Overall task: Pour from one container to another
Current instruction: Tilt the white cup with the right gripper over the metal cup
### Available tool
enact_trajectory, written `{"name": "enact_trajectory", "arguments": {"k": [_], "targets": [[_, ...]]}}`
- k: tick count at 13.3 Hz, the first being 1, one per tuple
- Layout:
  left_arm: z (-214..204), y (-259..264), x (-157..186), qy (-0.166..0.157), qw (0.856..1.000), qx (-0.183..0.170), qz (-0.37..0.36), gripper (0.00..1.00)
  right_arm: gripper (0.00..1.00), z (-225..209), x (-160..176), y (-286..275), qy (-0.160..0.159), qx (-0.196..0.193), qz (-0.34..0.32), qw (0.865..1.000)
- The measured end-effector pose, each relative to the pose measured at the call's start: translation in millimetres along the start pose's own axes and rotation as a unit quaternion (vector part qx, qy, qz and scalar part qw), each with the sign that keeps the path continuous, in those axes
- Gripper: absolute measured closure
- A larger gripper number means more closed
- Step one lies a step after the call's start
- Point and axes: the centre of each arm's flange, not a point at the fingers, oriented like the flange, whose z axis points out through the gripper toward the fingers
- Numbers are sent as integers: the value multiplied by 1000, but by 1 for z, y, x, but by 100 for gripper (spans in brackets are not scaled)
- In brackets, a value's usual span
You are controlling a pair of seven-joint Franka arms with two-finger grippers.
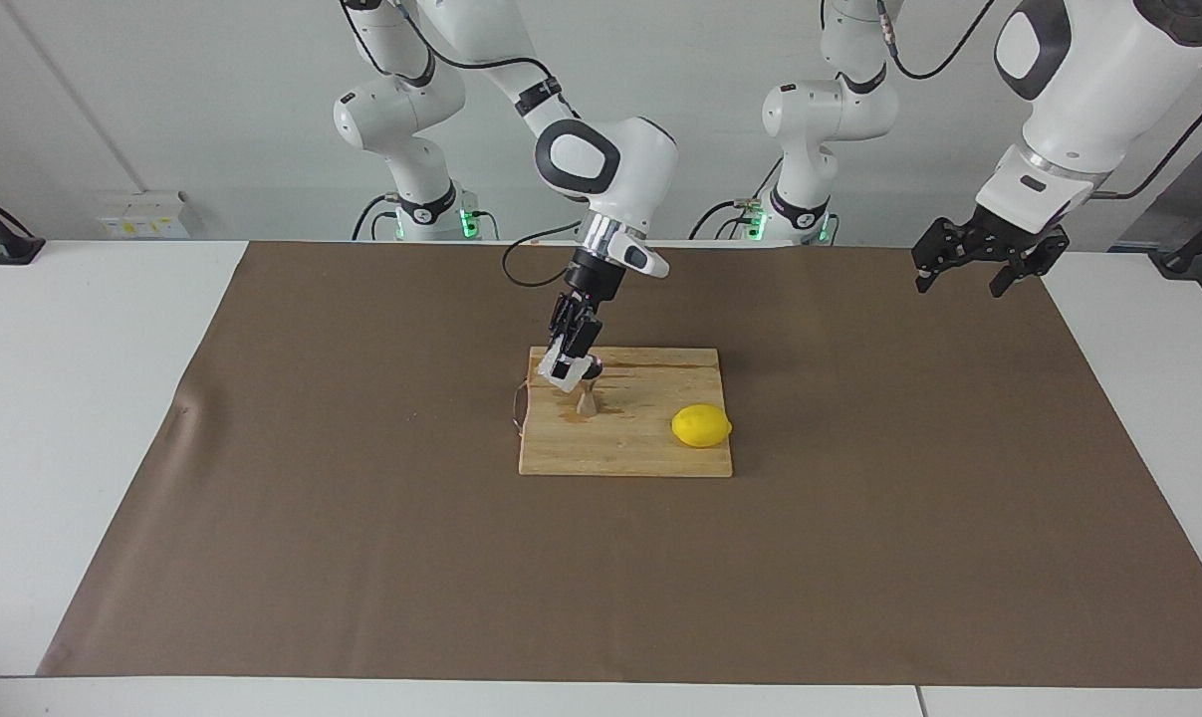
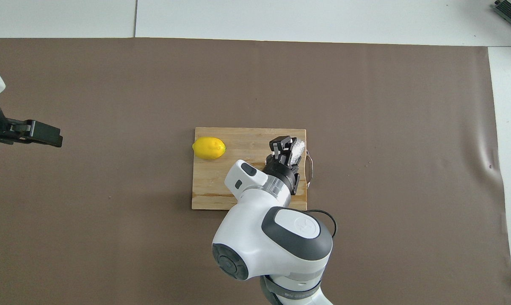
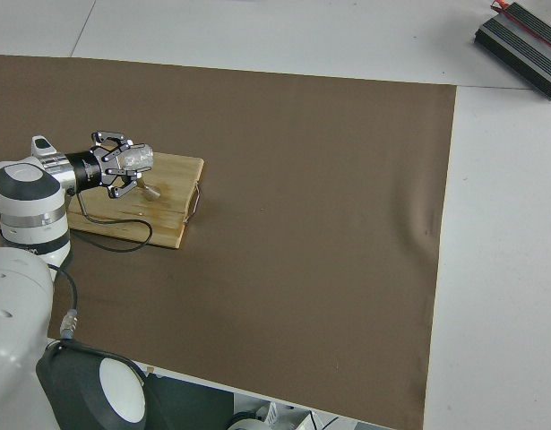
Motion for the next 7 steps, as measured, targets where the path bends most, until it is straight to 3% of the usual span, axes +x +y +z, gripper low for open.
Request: {"name": "enact_trajectory", "arguments": {"k": [7], "targets": [[0,0,0,0,1000,0,0,0,52,1,-4,-9,-15,-29,12,999]]}}
